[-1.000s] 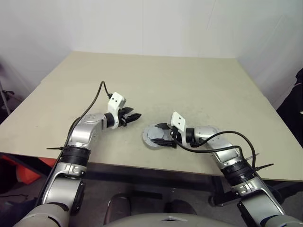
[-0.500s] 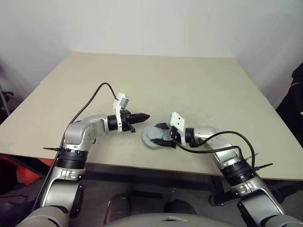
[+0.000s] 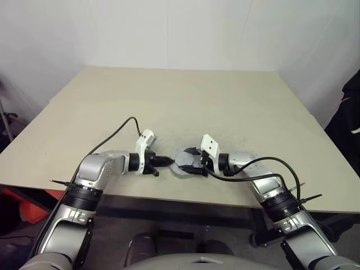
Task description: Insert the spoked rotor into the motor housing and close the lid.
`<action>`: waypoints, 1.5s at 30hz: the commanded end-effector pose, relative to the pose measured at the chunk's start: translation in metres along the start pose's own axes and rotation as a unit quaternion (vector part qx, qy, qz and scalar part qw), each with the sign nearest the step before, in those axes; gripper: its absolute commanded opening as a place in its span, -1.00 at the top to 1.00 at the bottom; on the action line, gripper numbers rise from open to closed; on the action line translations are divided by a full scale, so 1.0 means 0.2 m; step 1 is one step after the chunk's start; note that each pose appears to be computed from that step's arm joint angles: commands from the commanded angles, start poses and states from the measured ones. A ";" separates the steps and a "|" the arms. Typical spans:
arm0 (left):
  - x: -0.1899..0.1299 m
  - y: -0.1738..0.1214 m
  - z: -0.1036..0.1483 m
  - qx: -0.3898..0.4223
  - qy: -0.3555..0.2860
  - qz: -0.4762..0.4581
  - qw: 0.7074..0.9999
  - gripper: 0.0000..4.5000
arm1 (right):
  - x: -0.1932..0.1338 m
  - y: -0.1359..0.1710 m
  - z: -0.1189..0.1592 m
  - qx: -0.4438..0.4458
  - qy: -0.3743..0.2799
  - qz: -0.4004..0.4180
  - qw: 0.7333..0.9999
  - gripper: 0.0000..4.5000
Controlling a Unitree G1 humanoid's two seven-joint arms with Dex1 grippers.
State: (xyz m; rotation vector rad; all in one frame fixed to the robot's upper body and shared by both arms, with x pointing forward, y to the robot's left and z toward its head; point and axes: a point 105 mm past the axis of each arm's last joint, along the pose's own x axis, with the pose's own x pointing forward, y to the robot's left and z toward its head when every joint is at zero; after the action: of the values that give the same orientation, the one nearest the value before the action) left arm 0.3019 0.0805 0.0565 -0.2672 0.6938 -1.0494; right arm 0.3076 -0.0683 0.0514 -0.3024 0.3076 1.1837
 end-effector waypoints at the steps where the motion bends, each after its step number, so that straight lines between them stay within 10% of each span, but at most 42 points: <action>1: 0.01 0.03 -0.04 -0.011 0.022 0.020 1.000 0.98 | -0.04 -0.07 -0.14 0.015 0.062 -0.046 0.997 -0.30; 5: 0.02 0.04 -0.03 -0.008 0.019 0.024 1.000 0.98 | -0.04 -0.09 -0.13 0.031 0.052 -0.053 0.997 -0.30; 10: 0.02 0.04 -0.04 -0.004 0.022 0.028 0.999 1.00 | -0.07 -0.06 -0.02 0.010 0.014 -0.037 0.999 -0.98; 19: 0.02 0.06 -0.03 0.007 0.020 0.037 0.999 1.00 | -0.27 -0.13 0.28 0.097 -0.119 -0.093 0.984 -0.98; 32: 0.00 0.13 0.04 0.008 -0.009 0.053 0.999 1.00 | -0.42 -0.06 0.08 0.319 -0.052 -0.098 0.941 -0.98; 45: -0.05 0.21 0.15 0.002 -0.076 0.091 0.993 1.00 | -0.46 0.04 0.09 0.353 -0.066 -0.077 0.930 -0.98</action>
State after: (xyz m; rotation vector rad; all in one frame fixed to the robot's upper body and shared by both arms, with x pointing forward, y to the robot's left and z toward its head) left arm 0.3331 0.0959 0.0437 -0.2701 0.6482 -0.8921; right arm 0.2692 -0.1401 0.0898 0.4061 0.6158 0.8426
